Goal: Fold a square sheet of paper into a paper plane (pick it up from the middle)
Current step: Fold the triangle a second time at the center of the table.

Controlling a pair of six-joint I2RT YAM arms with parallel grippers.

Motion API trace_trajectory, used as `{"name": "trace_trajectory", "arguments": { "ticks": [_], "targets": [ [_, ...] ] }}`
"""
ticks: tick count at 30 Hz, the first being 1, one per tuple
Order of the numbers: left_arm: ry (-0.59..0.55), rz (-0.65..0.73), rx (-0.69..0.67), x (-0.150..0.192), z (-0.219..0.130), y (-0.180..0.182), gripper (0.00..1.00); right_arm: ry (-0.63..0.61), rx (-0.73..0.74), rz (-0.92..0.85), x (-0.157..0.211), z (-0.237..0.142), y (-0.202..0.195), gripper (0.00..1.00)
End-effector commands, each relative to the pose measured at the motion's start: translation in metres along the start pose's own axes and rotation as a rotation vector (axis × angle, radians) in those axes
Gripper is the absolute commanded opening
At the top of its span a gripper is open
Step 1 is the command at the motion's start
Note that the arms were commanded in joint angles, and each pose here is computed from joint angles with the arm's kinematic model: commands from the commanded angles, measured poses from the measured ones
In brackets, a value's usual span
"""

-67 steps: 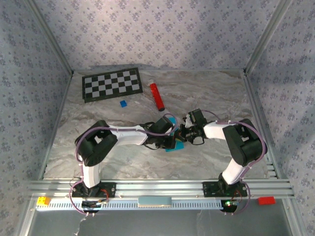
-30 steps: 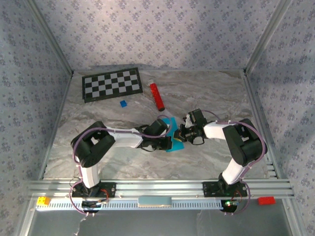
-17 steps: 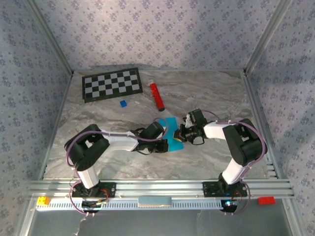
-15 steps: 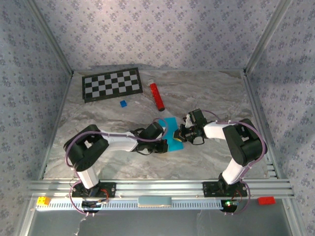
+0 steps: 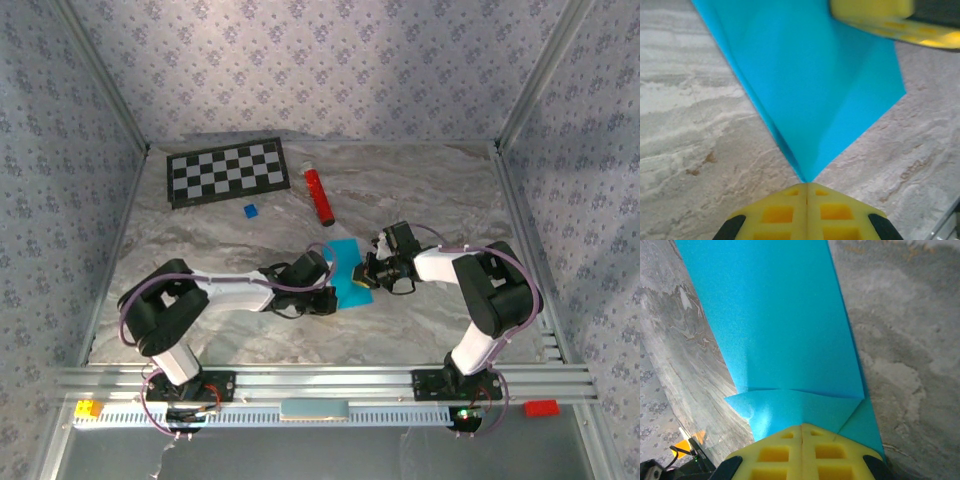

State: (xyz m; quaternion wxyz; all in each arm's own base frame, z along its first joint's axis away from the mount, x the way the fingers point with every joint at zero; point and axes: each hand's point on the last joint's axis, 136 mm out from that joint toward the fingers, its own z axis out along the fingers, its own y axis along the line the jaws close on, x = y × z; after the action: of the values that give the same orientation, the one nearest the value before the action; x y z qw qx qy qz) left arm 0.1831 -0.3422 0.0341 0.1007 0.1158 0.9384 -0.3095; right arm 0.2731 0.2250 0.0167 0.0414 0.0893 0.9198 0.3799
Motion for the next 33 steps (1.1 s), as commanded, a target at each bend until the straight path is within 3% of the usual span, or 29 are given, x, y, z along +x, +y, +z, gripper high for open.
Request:
{"name": "trace_trajectory", "arguments": {
  "ticks": [1,10,20,33],
  "targets": [
    [-0.06,0.031,0.069,-0.017,-0.013,-0.024,0.0,0.03,0.163,0.084,0.015,0.003,-0.045,0.0],
    [-0.029,0.025,0.055,-0.037,0.014,-0.03,0.0,0.032,0.164,0.084,0.016,0.004,-0.045,0.0],
    [0.057,-0.096,-0.032,0.011,0.028,0.019,0.0,0.032,0.172,0.09,0.016,0.003,-0.05,0.0],
    [0.095,-0.113,-0.063,0.042,0.015,0.026,0.0,0.03,0.176,0.094,0.015,0.002,-0.052,0.0]
  ]
}}
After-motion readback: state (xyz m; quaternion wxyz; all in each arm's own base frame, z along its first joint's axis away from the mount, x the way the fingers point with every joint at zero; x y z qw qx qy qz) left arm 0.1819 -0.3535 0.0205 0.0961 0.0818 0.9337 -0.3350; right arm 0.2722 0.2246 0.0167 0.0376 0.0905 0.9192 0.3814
